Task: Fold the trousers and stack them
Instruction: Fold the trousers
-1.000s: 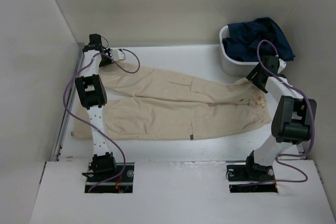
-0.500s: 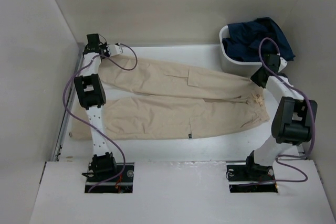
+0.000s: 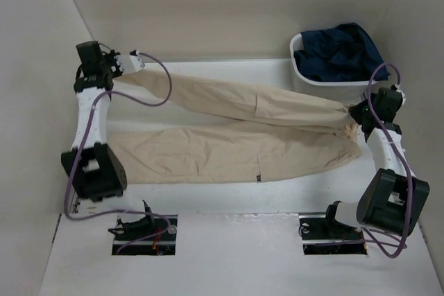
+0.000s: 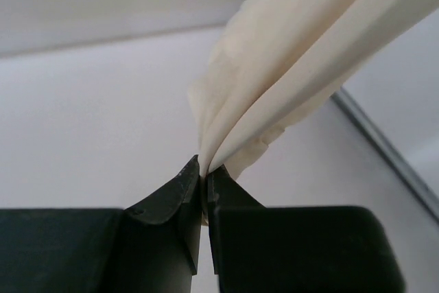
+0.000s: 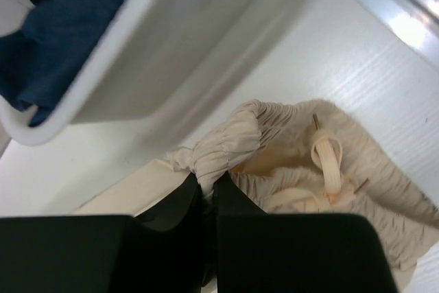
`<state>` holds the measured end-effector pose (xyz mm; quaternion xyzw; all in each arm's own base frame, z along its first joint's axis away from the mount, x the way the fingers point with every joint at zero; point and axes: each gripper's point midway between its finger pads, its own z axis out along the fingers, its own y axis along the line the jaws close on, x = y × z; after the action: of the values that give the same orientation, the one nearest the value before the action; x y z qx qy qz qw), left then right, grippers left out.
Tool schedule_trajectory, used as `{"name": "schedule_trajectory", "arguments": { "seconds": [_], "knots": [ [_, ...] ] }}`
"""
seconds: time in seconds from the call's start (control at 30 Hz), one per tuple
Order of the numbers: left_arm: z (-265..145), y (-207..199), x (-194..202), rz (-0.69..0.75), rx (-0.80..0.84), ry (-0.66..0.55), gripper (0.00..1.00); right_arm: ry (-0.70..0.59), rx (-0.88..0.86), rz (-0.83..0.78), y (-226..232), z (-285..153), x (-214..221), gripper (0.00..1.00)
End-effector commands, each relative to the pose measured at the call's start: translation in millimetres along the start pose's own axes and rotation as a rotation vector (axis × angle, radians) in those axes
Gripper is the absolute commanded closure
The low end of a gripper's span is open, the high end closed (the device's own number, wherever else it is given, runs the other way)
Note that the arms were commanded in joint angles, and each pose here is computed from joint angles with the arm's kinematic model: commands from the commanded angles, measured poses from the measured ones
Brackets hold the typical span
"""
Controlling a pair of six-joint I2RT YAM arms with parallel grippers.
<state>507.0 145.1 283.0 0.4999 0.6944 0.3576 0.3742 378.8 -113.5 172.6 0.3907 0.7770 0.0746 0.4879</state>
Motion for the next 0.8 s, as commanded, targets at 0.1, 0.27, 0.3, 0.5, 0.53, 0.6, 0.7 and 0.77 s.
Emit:
{"name": "schedule_trajectory", "arguments": {
  "seconds": [0.1, 0.27, 0.3, 0.5, 0.53, 0.6, 0.7, 0.77],
  "knots": [
    [-95, -91, 66, 0.012, 0.085, 0.213, 0.96, -0.053, -0.021, 0.051, -8, 3, -9, 0.92],
    [-129, -187, 82, 0.007, 0.185, 0.251, 0.96, -0.066, 0.040, 0.126, -38, -6, -4, 0.89],
    [-131, -202, 86, -0.006, 0.197, 0.259, 0.96, -0.070, 0.047, 0.143, -42, -9, -2, 0.88],
    [-153, -226, 111, -0.070, 0.173, 0.321, 0.96, -0.125, 0.062, 0.187, -55, -35, 9, 0.88],
    [-157, -224, 112, -0.072, 0.163, 0.324, 0.96, -0.142, 0.066, 0.193, -58, -40, 8, 0.88],
    [-165, -223, 111, -0.073, 0.164, 0.338, 0.97, -0.165, 0.073, 0.206, -61, -48, 7, 0.88],
    [-177, -233, 100, -0.068, 0.186, 0.321, 0.96, -0.152, 0.098, 0.213, -66, -55, 12, 0.83],
    [-182, -251, 95, -0.046, 0.221, 0.310, 0.96, -0.136, 0.147, 0.219, -74, -58, 19, 0.68]
  ]
}}
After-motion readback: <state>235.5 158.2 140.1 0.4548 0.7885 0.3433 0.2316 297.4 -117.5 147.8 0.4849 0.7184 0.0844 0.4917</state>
